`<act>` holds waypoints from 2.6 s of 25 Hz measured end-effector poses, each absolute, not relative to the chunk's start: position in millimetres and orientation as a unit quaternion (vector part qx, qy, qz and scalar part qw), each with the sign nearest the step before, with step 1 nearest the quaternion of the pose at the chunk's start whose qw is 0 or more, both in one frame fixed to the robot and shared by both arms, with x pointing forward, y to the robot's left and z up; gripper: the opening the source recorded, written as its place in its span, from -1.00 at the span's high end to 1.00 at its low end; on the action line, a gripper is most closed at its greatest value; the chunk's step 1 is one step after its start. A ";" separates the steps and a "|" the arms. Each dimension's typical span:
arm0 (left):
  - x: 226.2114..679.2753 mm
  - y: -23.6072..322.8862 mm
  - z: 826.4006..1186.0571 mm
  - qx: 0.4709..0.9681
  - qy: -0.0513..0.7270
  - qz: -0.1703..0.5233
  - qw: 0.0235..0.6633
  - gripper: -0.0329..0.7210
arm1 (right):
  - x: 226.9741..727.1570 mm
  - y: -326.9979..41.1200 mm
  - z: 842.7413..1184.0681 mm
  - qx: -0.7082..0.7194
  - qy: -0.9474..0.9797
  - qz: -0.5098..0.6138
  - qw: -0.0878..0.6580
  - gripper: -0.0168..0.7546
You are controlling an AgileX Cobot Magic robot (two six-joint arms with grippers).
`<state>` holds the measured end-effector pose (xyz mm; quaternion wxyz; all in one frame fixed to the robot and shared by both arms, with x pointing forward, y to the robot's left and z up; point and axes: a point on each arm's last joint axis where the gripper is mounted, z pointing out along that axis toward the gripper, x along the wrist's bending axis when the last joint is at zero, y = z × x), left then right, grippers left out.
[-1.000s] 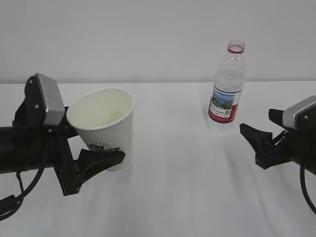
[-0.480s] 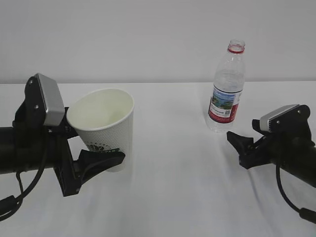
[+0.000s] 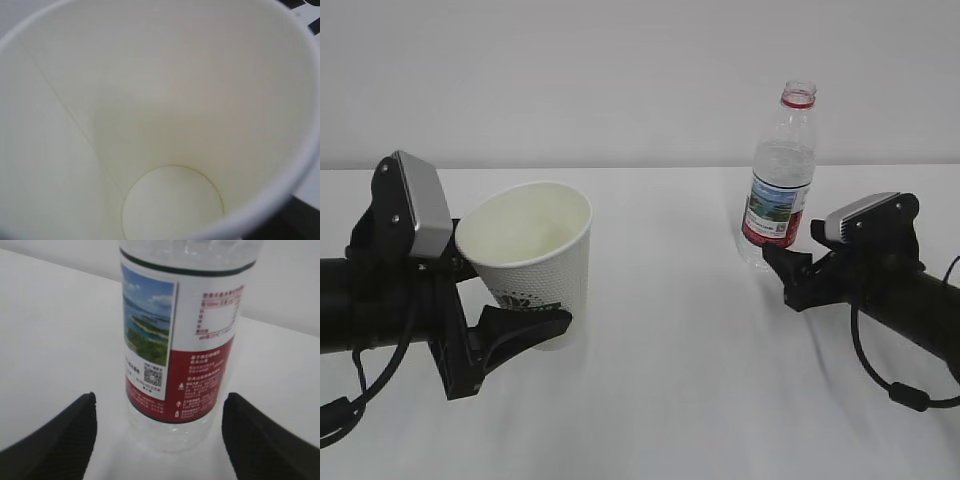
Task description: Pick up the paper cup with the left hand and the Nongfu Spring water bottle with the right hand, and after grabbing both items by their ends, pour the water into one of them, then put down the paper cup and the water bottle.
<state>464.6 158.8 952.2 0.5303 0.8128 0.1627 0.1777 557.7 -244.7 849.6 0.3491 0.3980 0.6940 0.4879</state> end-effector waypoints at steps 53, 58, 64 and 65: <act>465.1 159.9 950.4 0.818 0.166 0.179 0.520 -0.58 | 638.6 -231.0 839.3 0.364 0.667 0.551 0.344 -0.78; 465.1 160.0 950.3 0.818 0.166 0.180 0.520 -0.58 | 652.0 -229.8 829.0 0.368 0.660 0.559 0.341 -0.79; 465.2 160.1 950.1 0.819 0.167 0.180 0.519 -0.57 | 653.9 -229.4 824.3 0.370 0.661 0.560 0.337 -0.59; 465.2 160.1 950.1 0.819 0.167 0.180 0.519 -0.57 | 653.6 -228.9 824.3 0.367 0.662 0.560 0.336 -0.52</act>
